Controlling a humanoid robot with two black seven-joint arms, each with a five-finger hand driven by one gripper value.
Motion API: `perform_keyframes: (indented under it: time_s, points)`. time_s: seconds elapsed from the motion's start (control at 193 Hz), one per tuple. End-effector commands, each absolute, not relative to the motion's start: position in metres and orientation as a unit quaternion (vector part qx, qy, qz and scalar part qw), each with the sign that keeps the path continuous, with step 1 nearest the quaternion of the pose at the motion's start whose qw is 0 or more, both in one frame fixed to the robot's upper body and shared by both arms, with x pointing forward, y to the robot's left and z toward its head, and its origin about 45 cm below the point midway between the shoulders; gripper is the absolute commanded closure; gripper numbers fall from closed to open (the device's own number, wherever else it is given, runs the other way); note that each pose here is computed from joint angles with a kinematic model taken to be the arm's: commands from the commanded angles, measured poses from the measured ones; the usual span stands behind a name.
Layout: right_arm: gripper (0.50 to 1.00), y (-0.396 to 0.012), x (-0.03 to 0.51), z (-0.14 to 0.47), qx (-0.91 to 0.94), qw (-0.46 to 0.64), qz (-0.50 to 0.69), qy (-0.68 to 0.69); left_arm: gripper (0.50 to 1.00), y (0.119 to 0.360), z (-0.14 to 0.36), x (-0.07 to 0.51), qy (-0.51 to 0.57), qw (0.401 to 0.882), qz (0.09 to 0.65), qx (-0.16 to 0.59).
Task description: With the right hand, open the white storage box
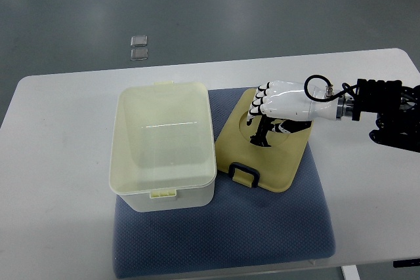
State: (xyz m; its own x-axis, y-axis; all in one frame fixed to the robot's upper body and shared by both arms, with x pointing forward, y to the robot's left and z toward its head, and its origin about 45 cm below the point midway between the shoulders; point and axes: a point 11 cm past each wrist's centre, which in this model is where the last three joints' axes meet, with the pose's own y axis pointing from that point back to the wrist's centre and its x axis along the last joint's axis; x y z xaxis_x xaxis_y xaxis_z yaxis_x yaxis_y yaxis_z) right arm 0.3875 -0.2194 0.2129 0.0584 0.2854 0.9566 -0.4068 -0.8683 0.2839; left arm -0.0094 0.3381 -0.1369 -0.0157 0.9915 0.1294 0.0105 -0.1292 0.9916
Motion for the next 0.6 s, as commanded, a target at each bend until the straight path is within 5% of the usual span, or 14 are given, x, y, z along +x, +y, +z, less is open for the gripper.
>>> perform_keyframes:
  time_s: [0.0, 0.124, 0.596]
  points:
    - [0.713, -0.222, 0.388, 0.213, 0.680, 0.256, 0.686, -0.044, 0.500, 0.338, -0.137, -0.009, 0.473, 0.460, 0.533, 0.530]
    - [0.679, -0.225, 0.392, 0.215, 0.676, 0.259, 0.688, -0.048, 0.500, 0.338, -0.137, -0.009, 0.473, 0.460, 0.533, 0.530]
    - [0.679, -0.213, 0.440, 0.313, 0.671, 0.221, 0.684, -0.182, 0.500, 0.338, -0.137, -0.009, 0.473, 0.460, 0.533, 0.529]
